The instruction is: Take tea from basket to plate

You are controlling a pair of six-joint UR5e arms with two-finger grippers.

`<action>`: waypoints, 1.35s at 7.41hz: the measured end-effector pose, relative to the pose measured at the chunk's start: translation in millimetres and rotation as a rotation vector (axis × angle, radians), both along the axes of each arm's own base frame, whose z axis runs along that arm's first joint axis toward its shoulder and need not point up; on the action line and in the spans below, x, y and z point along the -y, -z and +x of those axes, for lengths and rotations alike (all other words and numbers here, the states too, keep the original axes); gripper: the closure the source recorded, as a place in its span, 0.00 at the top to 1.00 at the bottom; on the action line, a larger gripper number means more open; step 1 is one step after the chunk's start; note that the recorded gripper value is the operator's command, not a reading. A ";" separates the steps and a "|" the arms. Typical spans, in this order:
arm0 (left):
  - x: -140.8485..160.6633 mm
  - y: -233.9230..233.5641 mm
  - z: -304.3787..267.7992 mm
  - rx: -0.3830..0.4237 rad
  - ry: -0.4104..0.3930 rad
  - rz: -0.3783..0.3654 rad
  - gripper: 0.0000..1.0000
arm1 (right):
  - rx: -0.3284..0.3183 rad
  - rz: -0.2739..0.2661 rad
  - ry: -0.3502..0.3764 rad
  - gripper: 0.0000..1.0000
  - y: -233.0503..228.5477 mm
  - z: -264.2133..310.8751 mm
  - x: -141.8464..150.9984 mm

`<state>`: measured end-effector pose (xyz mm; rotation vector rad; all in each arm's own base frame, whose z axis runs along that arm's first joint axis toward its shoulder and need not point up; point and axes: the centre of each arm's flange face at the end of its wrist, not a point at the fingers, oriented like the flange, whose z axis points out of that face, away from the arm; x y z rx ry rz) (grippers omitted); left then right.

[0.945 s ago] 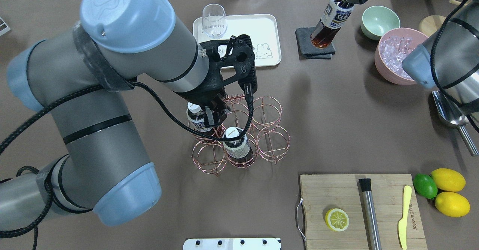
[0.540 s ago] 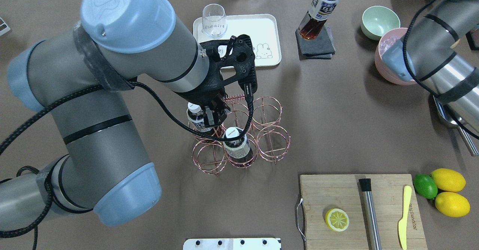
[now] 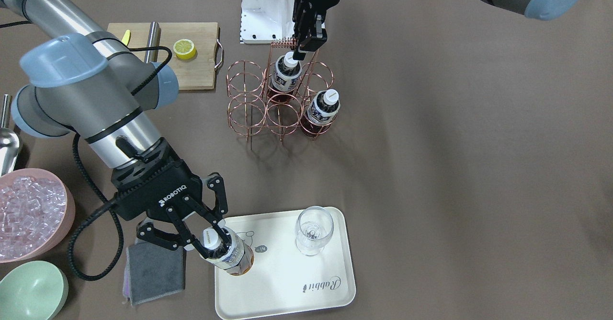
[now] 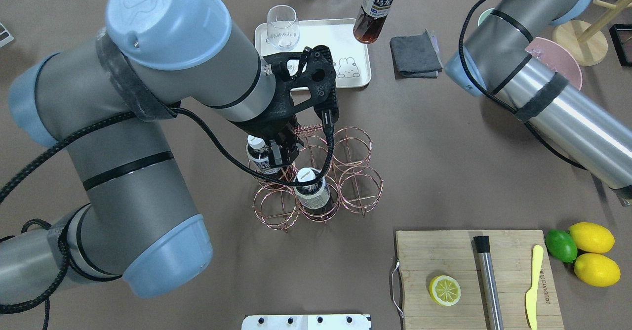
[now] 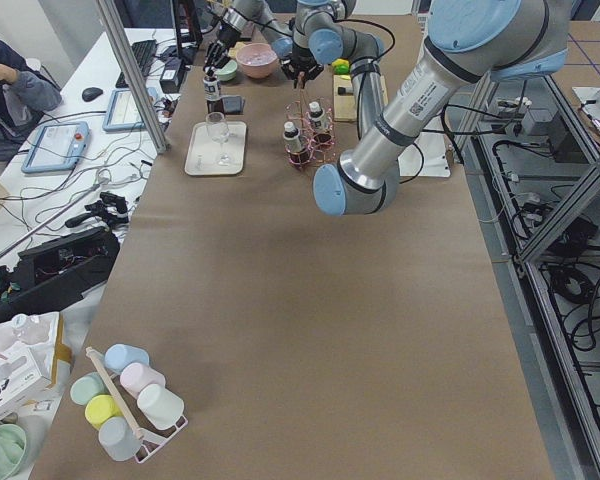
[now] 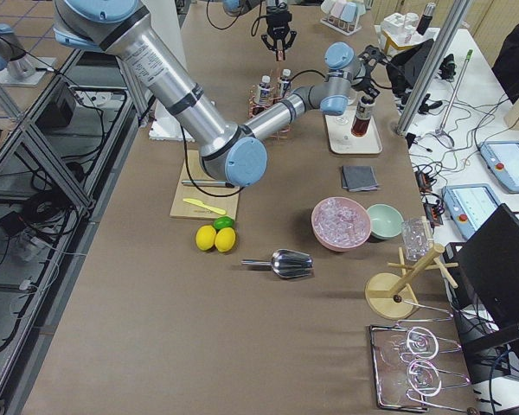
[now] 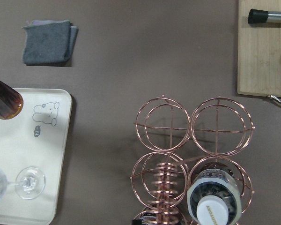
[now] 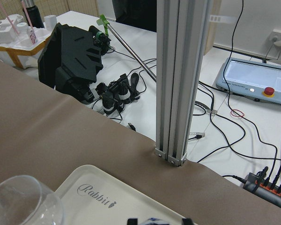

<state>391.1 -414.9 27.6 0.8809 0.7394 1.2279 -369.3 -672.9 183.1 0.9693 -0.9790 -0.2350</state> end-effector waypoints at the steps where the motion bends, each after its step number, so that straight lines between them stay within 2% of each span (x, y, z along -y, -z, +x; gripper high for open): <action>1: 11.4 1.7 -15.3 0.006 0.027 -0.007 0.00 | -0.011 -0.009 -0.007 0.00 -0.1 -14.3 3.7; 4: 46.8 0.1 -67.6 0.007 0.046 -0.020 0.00 | -0.033 -0.024 -0.002 0.00 -2.8 -49.3 1.2; 7: 97.3 -45.7 -152.2 0.038 0.032 -0.019 0.00 | -0.054 -0.029 0.004 0.00 -12.2 -77.2 -10.5; 8: 113.2 -69.2 -186.1 0.056 0.046 -0.030 0.00 | -0.056 -0.028 0.003 0.99 -12.3 -79.4 -11.1; 10: 135.7 -119.6 -250.5 0.099 0.124 -0.093 0.00 | -0.059 -0.026 -0.015 1.00 -12.0 -79.5 -10.2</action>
